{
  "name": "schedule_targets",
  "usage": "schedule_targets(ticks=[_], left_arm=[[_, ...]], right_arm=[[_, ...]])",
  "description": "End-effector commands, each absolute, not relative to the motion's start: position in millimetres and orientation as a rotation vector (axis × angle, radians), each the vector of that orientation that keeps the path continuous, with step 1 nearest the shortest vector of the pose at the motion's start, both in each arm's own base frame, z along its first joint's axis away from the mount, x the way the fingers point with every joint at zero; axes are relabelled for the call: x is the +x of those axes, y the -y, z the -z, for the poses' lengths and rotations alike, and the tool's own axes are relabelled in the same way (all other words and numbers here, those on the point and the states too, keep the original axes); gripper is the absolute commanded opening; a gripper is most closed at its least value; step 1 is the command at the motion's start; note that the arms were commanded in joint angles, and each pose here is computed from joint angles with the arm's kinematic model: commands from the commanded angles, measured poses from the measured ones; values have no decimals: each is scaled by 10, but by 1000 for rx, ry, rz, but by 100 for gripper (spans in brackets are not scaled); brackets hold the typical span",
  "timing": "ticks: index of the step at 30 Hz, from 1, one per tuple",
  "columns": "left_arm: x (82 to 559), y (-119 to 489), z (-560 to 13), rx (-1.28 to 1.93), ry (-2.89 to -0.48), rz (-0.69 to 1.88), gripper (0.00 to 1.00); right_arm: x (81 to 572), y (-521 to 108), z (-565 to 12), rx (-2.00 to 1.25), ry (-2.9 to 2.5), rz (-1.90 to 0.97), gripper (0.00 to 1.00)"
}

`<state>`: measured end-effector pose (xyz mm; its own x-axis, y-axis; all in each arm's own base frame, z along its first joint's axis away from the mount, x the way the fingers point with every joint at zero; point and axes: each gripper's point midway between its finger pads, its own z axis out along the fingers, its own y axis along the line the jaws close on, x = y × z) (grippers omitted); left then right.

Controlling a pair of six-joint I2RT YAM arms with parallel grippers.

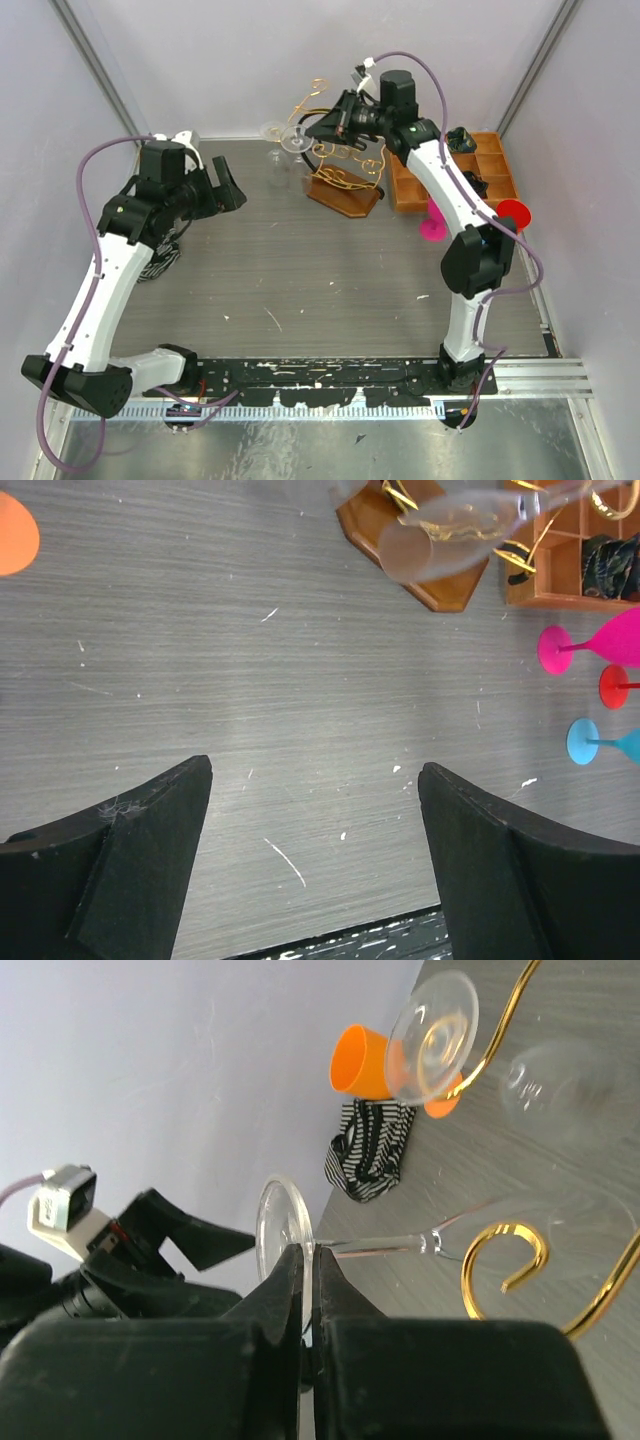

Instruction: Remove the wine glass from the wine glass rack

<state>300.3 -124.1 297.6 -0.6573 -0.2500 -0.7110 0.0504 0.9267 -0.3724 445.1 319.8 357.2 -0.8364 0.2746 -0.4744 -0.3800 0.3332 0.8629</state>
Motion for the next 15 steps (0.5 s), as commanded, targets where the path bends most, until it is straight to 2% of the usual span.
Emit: schedule_targets(ticks=[1, 2, 6, 12, 15], left_arm=[[3056, 1212, -3384, -169, -2125, 504, 88], [3065, 1212, -3431, -168, -2116, 518, 84], [3131, 1107, -3587, -207, -2084, 578, 75], [3314, 919, -3604, -316, -2100, 709, 73], [3513, 1012, -3493, -331, -2177, 881, 75]], right_arm=[[3758, -3135, -4208, -324, -1922, -1518, 1], [3641, -3163, -4190, -364, -1931, -1497, 1], [3158, -3310, -3999, -607, -1957, -1298, 1], [2563, -3459, -3699, -938, -1869, -970, 1], [2308, -3446, -3394, -1082, -1827, -698, 1]])
